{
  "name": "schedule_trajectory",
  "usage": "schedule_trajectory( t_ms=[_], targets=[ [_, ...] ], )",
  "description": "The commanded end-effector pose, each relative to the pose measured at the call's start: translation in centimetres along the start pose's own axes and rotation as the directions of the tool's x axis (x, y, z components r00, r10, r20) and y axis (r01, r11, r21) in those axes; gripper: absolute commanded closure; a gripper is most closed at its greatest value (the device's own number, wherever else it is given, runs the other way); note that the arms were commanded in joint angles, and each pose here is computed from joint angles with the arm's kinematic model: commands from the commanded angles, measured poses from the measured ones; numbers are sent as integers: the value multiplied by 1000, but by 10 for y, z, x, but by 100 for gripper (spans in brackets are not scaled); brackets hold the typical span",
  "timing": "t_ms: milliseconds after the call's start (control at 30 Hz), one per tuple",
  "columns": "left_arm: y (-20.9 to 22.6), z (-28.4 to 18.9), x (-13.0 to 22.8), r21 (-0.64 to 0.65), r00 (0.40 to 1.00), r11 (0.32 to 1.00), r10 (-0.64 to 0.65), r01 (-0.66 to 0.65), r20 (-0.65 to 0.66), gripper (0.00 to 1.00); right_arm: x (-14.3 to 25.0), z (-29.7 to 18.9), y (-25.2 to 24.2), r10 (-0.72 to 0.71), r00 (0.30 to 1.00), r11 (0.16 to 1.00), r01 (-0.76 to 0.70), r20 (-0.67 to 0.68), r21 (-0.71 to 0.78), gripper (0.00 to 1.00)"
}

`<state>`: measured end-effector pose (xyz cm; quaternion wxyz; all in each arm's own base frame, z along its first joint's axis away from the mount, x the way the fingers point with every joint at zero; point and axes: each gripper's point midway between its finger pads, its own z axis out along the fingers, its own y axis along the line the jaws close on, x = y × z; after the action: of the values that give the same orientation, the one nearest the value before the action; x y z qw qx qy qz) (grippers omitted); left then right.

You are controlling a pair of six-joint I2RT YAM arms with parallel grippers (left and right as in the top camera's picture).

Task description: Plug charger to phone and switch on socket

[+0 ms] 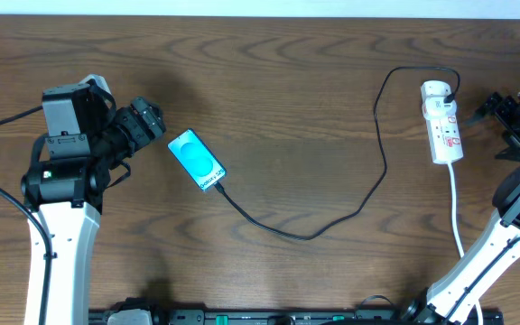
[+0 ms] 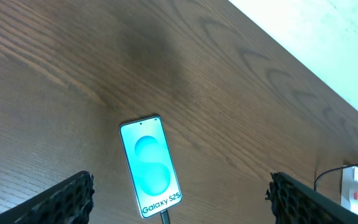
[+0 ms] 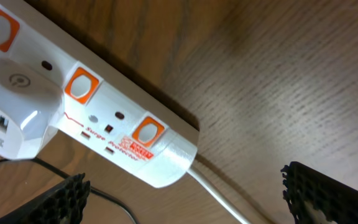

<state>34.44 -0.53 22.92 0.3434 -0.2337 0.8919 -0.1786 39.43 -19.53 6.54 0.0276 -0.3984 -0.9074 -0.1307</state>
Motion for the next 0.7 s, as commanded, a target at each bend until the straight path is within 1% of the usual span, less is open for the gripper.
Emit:
schedule_trajectory(
  t_ms=[0, 333, 667],
  targets=[
    [3, 1, -2, -14, 1000, 1000, 7, -7, 8, 9, 1, 1, 6, -24, 1000, 999, 24, -3, -24, 1],
    [3, 1, -2, -13, 1000, 1000, 7, -7, 9, 9, 2, 2, 12, -62, 998, 997, 61, -11, -54, 1],
    [3, 1, -2, -13, 1000, 1000, 7, -7, 8, 9, 3, 2, 12, -74, 997, 996, 74, -13, -53, 1]
  ],
)
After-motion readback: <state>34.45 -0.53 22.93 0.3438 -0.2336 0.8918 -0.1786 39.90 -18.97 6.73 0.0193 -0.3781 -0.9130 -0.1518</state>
